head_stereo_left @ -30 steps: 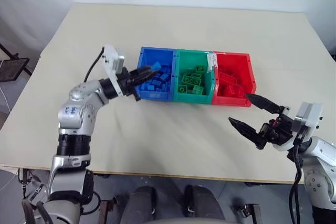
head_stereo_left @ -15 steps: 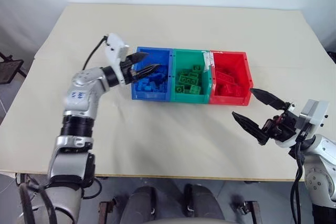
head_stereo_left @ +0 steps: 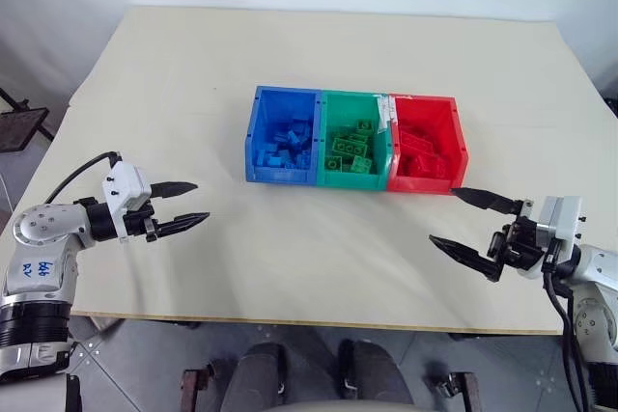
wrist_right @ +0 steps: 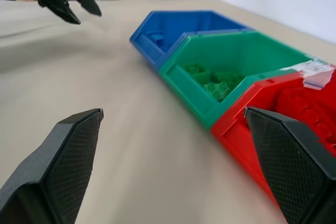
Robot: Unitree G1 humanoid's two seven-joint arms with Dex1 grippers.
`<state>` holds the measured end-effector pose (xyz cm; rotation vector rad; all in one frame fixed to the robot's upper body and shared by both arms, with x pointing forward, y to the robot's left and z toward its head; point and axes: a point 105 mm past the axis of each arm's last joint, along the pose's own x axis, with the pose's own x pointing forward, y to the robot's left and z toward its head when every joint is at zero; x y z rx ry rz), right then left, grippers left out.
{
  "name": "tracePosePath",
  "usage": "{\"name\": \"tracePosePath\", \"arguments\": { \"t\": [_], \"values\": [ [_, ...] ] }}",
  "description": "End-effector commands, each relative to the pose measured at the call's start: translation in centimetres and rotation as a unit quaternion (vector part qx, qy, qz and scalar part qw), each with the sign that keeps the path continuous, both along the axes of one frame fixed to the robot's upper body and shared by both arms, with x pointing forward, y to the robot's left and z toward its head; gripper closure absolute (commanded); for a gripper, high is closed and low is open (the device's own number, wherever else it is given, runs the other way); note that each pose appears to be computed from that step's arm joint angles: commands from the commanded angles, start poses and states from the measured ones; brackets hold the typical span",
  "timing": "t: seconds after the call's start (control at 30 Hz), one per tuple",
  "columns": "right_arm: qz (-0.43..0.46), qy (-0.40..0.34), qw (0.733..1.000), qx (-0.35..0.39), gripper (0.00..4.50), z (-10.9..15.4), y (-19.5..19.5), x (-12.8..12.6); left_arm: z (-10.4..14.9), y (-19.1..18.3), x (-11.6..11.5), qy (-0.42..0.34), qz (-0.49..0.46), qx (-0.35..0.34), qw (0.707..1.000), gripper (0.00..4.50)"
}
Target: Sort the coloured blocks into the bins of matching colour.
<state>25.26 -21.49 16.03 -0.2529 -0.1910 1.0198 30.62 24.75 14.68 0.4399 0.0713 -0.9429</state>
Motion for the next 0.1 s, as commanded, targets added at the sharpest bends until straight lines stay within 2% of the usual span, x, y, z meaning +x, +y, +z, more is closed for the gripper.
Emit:
{"name": "tracePosePath", "arguments": {
  "t": [0.03, 0.1],
  "values": [
    [0.001, 0.001, 1.000, -0.009, 0.00, 0.06, -0.69, -0.10, 0.81, -0.49, -0.47, -0.041, 0.009, -0.003, 0.999, 1.39],
    [0.000, 0.003, 1.000, -0.010, 0.00, -0.19, -0.82, 0.01, 0.57, -0.66, -0.36, -0.047, 0.022, -0.005, 0.999, 1.39]
  ]
}}
